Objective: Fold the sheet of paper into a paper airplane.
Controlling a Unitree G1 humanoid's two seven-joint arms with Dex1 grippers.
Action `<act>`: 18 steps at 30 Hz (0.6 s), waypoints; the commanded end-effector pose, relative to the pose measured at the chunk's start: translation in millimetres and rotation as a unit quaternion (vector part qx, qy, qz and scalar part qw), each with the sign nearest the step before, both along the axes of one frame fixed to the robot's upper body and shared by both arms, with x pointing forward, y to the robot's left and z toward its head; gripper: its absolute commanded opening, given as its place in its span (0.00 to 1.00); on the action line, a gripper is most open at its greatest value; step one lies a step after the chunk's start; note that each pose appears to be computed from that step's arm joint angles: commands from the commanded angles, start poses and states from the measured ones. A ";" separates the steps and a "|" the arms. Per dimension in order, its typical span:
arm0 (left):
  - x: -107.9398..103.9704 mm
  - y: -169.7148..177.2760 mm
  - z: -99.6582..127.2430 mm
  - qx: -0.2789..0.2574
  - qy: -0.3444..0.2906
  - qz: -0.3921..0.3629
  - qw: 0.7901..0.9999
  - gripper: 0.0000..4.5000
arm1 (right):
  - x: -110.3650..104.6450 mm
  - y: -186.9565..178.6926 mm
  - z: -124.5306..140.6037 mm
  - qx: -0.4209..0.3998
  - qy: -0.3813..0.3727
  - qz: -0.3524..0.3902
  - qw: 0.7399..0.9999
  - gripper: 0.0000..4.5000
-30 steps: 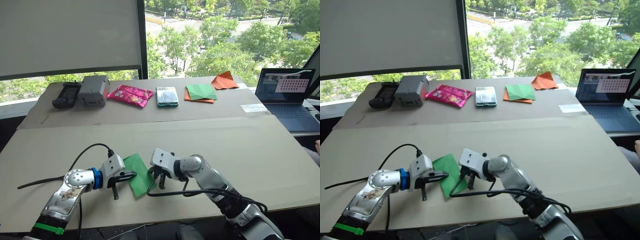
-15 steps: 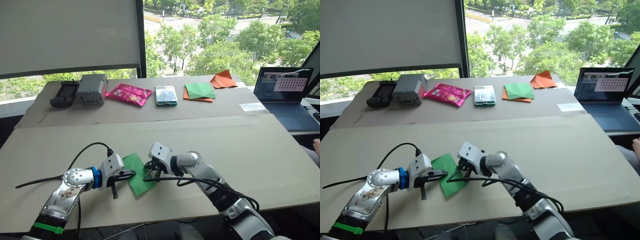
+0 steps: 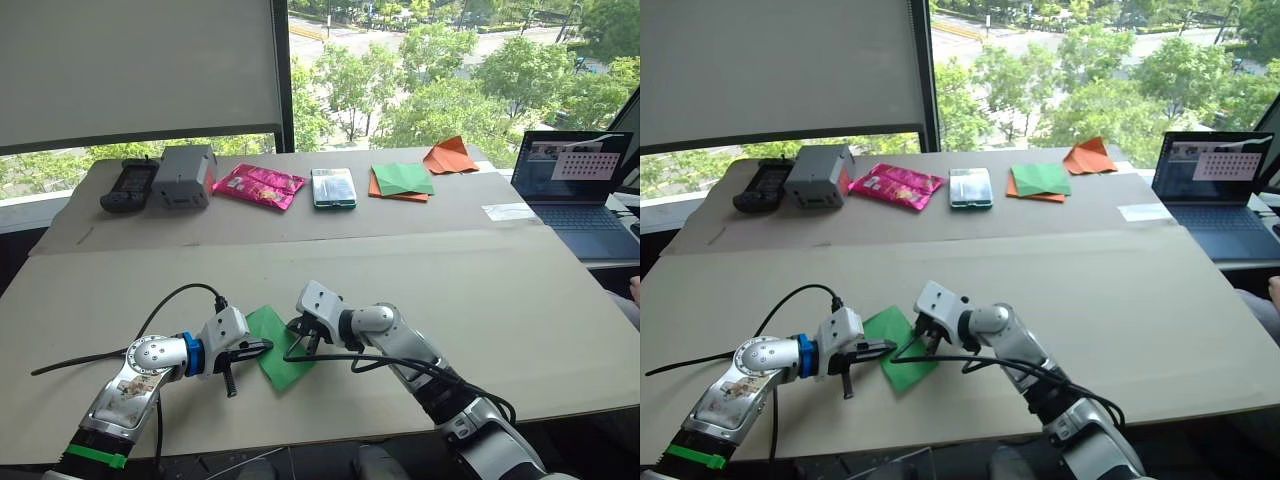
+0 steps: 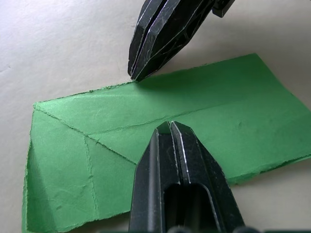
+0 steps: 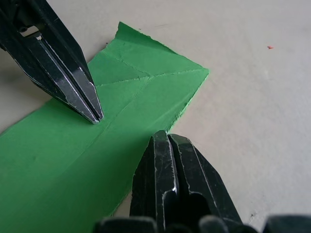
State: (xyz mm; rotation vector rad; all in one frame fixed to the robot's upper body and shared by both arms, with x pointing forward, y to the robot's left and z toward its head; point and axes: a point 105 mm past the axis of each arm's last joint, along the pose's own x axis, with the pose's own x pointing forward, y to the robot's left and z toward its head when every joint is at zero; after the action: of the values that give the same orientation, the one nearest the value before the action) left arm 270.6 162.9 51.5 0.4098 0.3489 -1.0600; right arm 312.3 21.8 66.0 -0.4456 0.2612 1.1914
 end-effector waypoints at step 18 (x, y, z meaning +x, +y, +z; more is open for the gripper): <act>-5.3 8.5 -17.0 0.027 0.035 0.008 0.999 0.00 | -11.0 6.3 9.0 0.036 -0.019 0.015 0.999 0.01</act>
State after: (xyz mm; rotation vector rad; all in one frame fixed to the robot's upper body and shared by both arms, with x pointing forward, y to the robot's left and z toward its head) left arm 271.4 162.5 52.5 0.4136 0.3480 -1.0665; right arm 304.0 23.1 63.2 -0.4227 0.2366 1.1973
